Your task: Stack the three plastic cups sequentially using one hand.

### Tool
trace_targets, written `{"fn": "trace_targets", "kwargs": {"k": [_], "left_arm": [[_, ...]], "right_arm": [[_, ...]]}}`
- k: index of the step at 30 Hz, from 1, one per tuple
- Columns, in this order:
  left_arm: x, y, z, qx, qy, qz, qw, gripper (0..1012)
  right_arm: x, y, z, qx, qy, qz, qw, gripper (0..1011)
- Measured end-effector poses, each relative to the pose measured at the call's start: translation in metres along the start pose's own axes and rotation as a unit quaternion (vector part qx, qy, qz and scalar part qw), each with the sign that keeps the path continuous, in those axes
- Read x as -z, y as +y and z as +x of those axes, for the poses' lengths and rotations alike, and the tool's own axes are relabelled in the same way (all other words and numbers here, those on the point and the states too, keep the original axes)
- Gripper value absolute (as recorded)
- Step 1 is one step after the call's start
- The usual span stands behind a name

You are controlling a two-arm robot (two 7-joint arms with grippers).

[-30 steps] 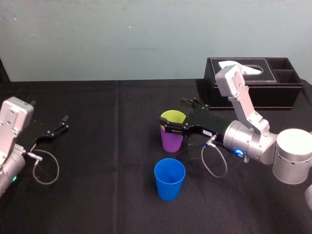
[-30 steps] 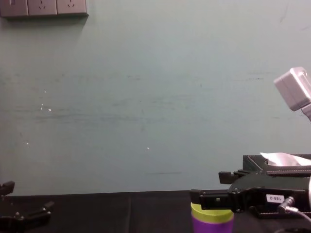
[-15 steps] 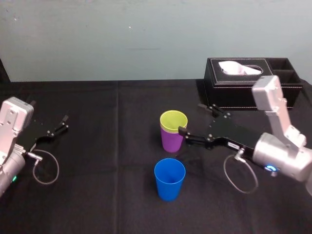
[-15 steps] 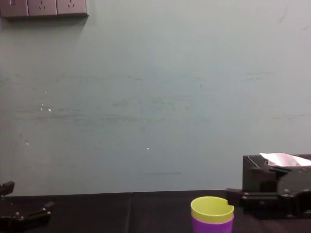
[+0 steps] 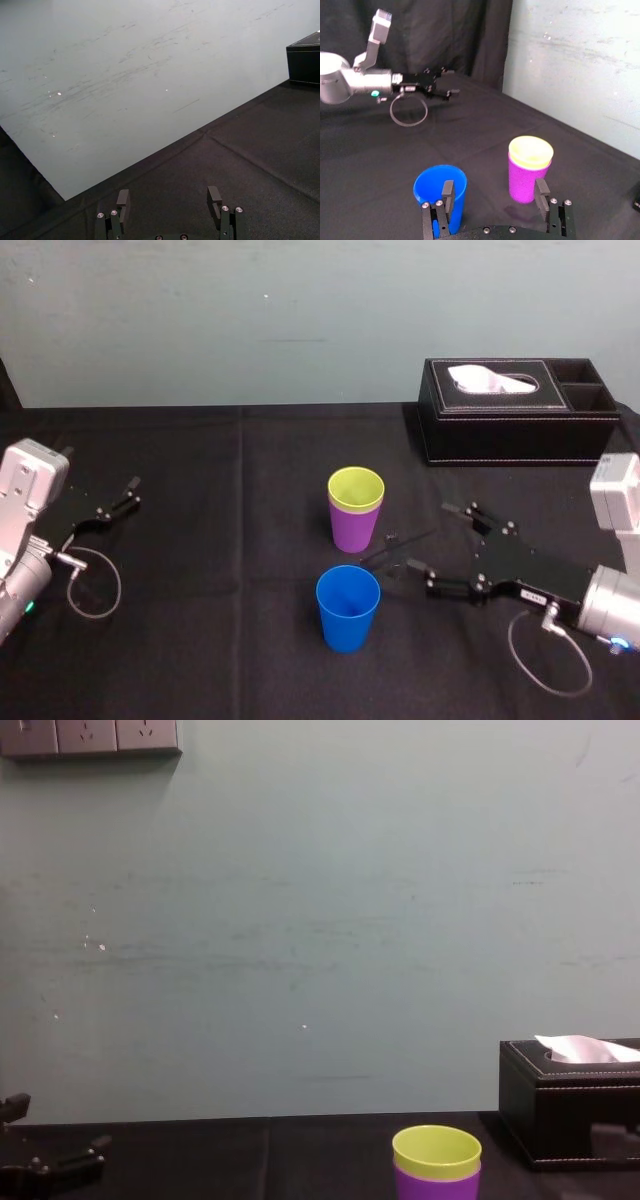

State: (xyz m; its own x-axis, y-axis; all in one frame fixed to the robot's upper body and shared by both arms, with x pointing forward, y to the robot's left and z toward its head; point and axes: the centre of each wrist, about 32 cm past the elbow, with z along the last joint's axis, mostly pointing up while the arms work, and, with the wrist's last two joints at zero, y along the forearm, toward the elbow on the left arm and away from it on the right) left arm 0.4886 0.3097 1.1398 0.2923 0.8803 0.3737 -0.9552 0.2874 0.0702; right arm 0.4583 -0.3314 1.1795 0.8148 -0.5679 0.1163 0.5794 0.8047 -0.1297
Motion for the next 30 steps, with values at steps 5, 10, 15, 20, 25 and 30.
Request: {"fn": "trace_targets", "kwargs": {"k": [5,10,15,20,25,30], "left_arm": [[0.000,0.000,0.0000,0.000,0.000,0.000,1.0000,1010],[0.000,0.000,0.0000,0.000,0.000,0.000,1.0000,1010],[0.000,0.000,0.0000,0.000,0.000,0.000,1.0000,1010],[0.000,0.000,0.0000,0.000,0.000,0.000,1.0000,1010],[0.000,0.000,0.0000,0.000,0.000,0.000,1.0000,1010],[0.000,0.000,0.0000,0.000,0.000,0.000,1.0000,1010]], "right_arm": [[0.010,-0.005,-0.0055,-0.009,-0.006,-0.015,0.9998,1003],[0.023,-0.004,-0.0116,-0.022,-0.002,-0.033,0.9992,1003],[0.030,0.001,-0.0171,-0.033,-0.002,-0.042,0.9985,1002],[0.034,0.010,-0.0216,-0.045,-0.005,-0.047,0.9978,1003],[0.035,0.016,-0.0237,-0.053,-0.007,-0.049,0.9973,1003],[0.035,0.022,-0.0248,-0.060,-0.008,-0.050,0.9969,1003]]}}
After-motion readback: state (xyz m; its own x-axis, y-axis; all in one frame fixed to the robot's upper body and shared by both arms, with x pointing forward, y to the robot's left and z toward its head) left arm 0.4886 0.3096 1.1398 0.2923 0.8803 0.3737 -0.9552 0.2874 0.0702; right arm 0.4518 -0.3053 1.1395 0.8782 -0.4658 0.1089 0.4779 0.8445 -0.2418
